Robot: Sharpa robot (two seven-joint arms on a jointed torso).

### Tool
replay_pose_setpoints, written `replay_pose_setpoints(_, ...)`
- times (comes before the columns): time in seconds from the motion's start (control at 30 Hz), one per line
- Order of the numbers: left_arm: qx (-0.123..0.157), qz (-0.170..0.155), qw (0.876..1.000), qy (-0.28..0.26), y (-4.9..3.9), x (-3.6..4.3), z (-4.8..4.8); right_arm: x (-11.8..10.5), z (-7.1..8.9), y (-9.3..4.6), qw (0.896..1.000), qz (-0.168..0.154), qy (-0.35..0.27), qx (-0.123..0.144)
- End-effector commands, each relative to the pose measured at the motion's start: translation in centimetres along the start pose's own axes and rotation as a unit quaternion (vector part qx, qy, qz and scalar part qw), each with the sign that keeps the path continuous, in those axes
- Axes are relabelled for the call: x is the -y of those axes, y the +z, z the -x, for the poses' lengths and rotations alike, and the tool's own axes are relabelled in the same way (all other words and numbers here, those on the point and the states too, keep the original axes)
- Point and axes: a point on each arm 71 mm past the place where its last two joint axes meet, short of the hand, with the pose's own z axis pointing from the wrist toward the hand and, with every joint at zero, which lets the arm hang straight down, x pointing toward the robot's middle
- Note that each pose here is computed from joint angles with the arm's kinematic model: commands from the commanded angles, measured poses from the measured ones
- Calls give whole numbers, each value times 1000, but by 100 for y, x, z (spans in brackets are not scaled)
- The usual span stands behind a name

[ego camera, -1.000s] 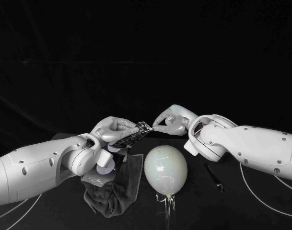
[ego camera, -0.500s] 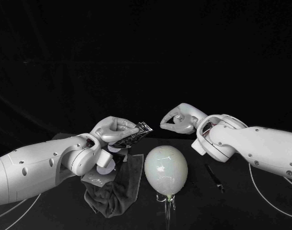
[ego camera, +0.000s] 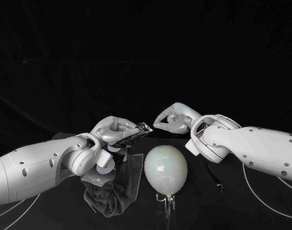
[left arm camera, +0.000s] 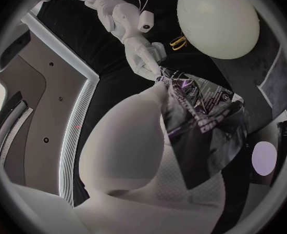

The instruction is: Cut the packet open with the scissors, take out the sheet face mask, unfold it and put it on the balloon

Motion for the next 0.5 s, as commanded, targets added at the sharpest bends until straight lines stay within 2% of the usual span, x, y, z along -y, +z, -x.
replay_pose_setpoints(0.03,-3,-14,1000,11,13,37,-19,-23,-9,11,1000,2,6,2)
replay_pose_setpoints(0.5,-4,-14,1000,14,14,39,-27,-65,-79,50,1000,1,2,-14)
